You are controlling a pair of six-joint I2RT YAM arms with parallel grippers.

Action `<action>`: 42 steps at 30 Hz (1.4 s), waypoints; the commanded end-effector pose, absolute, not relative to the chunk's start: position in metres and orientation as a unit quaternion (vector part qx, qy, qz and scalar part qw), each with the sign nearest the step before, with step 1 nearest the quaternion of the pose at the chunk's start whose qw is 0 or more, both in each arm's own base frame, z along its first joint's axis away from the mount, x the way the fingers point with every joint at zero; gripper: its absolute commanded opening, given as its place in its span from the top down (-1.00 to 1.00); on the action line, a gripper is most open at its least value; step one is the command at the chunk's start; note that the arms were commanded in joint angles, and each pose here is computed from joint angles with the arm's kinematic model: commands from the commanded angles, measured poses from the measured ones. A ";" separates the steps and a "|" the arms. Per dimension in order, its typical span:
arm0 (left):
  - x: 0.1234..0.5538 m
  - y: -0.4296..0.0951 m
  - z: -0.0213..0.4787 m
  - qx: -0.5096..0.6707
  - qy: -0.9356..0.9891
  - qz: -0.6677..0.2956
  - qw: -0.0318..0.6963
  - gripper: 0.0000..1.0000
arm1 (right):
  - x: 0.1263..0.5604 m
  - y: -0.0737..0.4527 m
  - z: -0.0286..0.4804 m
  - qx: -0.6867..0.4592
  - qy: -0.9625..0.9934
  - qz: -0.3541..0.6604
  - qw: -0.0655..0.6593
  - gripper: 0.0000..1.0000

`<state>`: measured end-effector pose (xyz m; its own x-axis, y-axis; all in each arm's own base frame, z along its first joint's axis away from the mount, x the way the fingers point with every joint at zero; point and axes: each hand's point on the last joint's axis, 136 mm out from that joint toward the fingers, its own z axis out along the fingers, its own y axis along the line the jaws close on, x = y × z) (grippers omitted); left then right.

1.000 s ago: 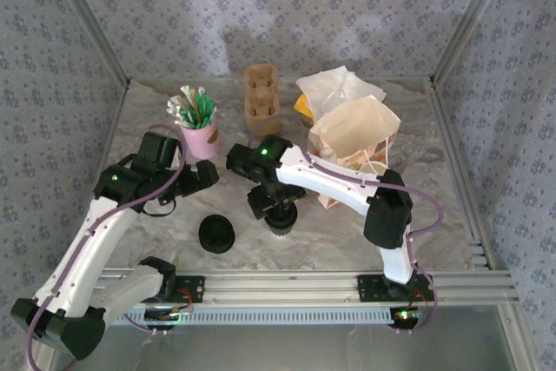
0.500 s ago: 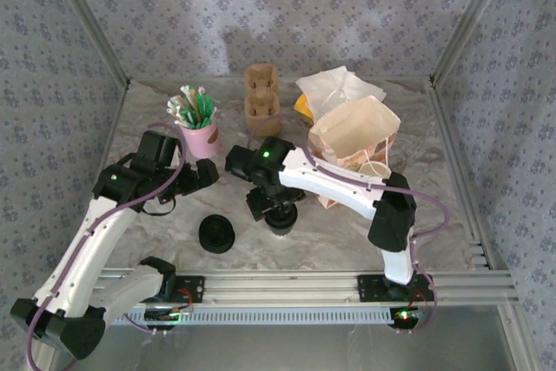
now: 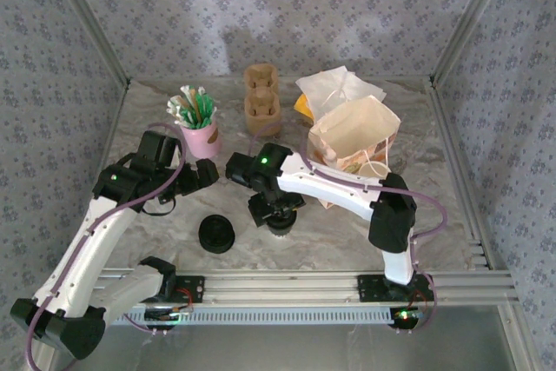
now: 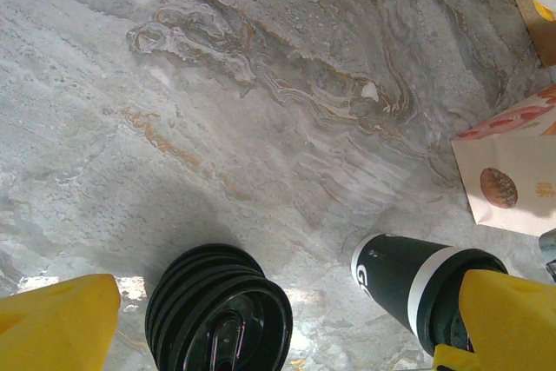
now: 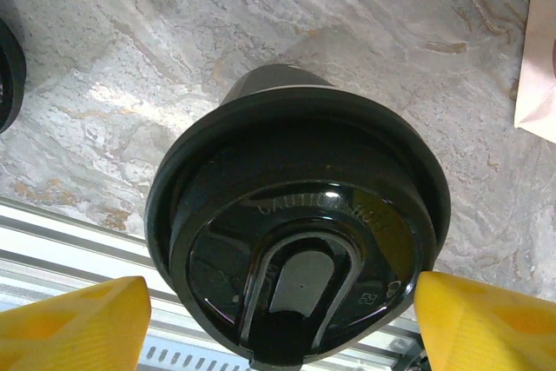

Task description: Pack the takeout coffee

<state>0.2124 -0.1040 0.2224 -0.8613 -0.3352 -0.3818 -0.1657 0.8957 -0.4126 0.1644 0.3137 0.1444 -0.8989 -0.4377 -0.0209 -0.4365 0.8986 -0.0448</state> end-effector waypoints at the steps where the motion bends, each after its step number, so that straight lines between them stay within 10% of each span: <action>1: 0.212 -0.104 0.232 -0.127 0.943 -0.194 0.238 -1.00 | 0.157 0.309 0.149 -0.218 0.976 -0.016 0.008 -0.60; 42: 0.212 -0.104 0.232 -0.120 0.944 -0.194 0.240 -1.00 | 0.174 0.313 0.147 -0.214 0.977 -0.018 0.014 -0.69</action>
<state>0.2122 -0.1046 0.2225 -0.8635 -0.3277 -0.3834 -0.1574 0.8973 -0.4125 0.1747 0.3162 0.1556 -0.9067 -0.4188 -0.0503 -0.4179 0.9081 -0.0268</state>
